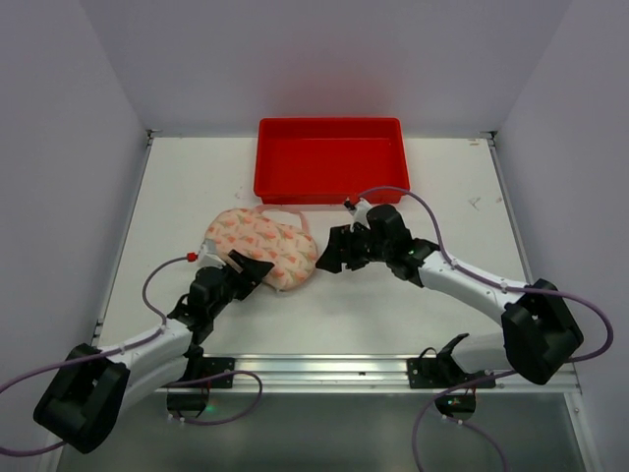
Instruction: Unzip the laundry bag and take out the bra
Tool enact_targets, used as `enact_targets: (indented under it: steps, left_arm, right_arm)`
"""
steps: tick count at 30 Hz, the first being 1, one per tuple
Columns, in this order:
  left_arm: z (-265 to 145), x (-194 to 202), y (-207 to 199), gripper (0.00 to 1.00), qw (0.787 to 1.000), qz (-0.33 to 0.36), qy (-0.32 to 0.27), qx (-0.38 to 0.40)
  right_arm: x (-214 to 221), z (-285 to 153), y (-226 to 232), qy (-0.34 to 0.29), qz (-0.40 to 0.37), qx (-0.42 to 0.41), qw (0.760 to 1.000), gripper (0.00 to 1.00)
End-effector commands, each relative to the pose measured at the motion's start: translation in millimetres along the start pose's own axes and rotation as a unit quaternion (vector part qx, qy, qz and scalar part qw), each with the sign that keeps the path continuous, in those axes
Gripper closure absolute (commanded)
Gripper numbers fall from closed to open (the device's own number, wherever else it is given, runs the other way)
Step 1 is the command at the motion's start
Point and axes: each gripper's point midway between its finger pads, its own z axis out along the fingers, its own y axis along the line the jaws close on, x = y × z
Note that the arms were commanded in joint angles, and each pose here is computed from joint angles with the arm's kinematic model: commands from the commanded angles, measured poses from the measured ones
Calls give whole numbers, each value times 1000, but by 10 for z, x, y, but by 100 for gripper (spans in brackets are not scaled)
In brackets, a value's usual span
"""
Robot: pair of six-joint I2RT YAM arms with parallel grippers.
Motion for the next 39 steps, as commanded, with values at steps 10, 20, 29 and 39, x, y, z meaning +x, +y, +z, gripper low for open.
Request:
enact_targets:
  steps: [10,20,29,39]
  left_arm:
    - [71,75,-58,85,999,-25,13,25]
    - [50,-211,-507,100,994,-101,-17,27]
    - [34,-297,-716,100,990,-141,-19,13]
    - [77,-222,-691,100,989,-145,-1,-4]
  right_arm:
    - [25,133,420,-32,-74,-25,996,24]
    - [314,314,473,-31,-66,66,995,40]
    - [221,458,594,-79,-59,117,988,50]
    - [161,599,610,-93,-46,152,983,50]
